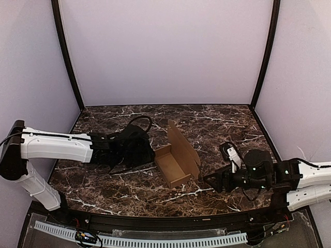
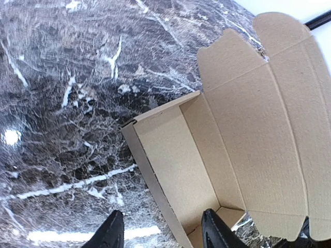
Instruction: Fold the paper box
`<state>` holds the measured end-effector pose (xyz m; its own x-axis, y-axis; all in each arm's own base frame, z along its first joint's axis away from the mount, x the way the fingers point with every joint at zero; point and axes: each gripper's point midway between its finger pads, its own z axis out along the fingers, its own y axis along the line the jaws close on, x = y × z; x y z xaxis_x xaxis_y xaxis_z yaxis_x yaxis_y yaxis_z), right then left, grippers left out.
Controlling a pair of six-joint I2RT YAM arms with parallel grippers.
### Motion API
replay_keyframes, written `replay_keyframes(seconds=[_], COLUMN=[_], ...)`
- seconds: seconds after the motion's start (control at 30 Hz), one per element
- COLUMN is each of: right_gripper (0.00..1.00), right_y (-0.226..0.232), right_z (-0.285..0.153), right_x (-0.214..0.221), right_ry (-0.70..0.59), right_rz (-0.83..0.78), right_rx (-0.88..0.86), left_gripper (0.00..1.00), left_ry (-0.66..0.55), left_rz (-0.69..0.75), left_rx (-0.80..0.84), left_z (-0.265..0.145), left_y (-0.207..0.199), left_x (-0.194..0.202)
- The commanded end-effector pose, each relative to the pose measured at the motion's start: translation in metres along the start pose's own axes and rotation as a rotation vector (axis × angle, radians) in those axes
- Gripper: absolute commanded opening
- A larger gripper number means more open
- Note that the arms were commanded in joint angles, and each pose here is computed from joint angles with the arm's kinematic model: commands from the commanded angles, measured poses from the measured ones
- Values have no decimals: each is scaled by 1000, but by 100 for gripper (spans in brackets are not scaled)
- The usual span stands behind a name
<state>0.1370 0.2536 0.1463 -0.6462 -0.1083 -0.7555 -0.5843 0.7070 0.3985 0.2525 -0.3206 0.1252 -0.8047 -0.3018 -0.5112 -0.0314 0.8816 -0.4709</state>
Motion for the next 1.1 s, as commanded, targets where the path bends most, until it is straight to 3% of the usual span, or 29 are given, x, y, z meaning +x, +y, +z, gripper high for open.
replay_keyframes(seconds=[0.0, 0.23, 0.73, 1.07], right_gripper=[74, 71, 38, 27], right_y=[10, 13, 19, 9], right_z=[9, 30, 53, 54], right_x=[-26, -40, -36, -26], right_ry=[-75, -106, -65, -27], right_rz=[-70, -123, -156, -168], right_rx=[57, 125, 143, 188], left_gripper=[55, 66, 66, 65], left_ry=[-28, -113, -213, -209], left_rz=[169, 306, 281, 279], left_rx=[-31, -59, -94, -92], left_z=[-17, -52, -89, -85], left_y=[14, 38, 76, 74], left_x=[-7, -29, -46, -45])
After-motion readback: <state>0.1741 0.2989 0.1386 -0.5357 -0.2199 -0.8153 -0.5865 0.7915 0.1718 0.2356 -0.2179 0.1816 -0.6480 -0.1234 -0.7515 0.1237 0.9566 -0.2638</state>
